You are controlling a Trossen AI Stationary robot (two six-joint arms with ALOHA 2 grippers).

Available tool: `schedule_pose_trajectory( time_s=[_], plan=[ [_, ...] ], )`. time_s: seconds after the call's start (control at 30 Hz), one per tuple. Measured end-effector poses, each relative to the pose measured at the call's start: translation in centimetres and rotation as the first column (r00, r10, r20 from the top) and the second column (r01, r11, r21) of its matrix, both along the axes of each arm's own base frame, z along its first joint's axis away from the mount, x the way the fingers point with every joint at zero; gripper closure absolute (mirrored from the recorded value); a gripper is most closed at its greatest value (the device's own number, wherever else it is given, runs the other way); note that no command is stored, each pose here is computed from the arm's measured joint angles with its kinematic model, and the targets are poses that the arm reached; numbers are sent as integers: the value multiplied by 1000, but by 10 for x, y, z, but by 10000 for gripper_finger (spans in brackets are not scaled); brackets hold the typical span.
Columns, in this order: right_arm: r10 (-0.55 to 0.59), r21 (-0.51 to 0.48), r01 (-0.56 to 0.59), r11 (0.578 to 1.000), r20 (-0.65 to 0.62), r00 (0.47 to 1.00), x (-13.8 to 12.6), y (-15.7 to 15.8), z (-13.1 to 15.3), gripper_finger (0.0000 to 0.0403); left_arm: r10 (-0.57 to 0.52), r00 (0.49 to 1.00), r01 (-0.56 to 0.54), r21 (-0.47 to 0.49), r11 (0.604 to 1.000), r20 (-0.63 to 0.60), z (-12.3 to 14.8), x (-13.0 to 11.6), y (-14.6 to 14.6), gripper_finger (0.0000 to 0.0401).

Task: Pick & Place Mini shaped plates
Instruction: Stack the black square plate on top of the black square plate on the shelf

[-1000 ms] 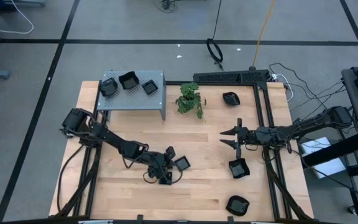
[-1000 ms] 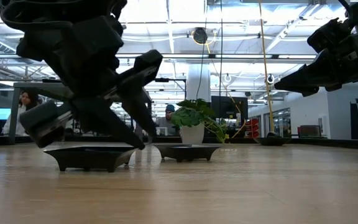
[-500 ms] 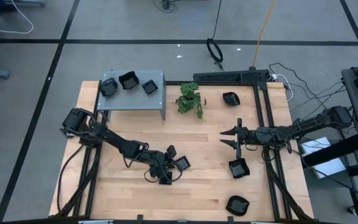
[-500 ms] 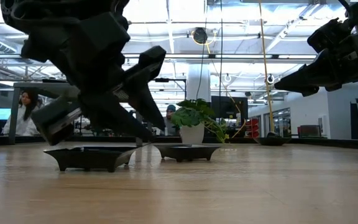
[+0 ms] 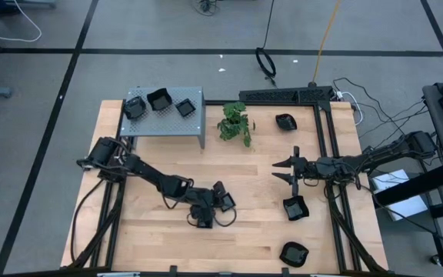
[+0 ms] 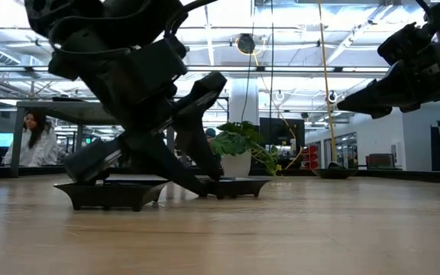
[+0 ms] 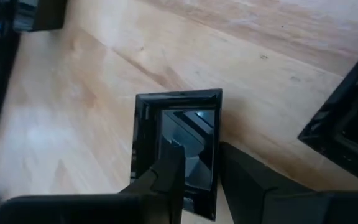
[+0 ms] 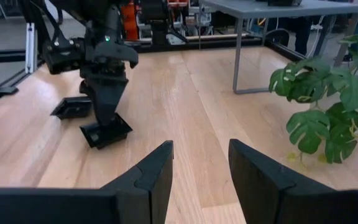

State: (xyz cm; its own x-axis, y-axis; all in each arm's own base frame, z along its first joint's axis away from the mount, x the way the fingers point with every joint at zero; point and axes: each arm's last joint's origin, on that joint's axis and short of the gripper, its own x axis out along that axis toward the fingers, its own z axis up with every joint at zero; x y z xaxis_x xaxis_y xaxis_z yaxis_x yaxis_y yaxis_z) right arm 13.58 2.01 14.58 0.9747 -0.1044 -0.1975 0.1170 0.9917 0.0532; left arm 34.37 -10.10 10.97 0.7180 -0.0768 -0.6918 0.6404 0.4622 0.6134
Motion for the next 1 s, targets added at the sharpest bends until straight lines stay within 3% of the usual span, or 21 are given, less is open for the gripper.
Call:
schedule_pose_trajectory(
  time_s=[0.13, 0.33, 0.53, 0.7, 0.87, 1.0],
  plan=[
    [0, 0, 0, 1000, -1, 1000, 0, 0, 0, 257, 15, 1000, -15, -4, 1000, -27, 3, 3, 2, 320],
    [0, -1, 0, 1000, -4, 1000, 0, 0, 0, 258, 73, 997, -75, -47, 996, -30, 5, 6, 2, 392],
    [0, -1, 0, 1000, -3, 1000, 0, 0, 0, 258, 123, 992, -124, -107, 986, -20, 11, 6, 2, 388],
    [0, -1, 0, 1000, -4, 1000, 0, 0, -1, 257, 212, 976, -202, -169, 965, 43, 37, 4, 4, 393],
    [0, -1, 0, 1000, -4, 1000, 0, 0, 0, 258, 361, 915, -327, -191, 926, 183, 77, -3, 11, 394],
    [0, -1, 0, 1000, -3, 1000, 0, 0, 0, 258, 531, 787, -497, -187, 847, 315, 113, -14, 27, 393]
  ],
)
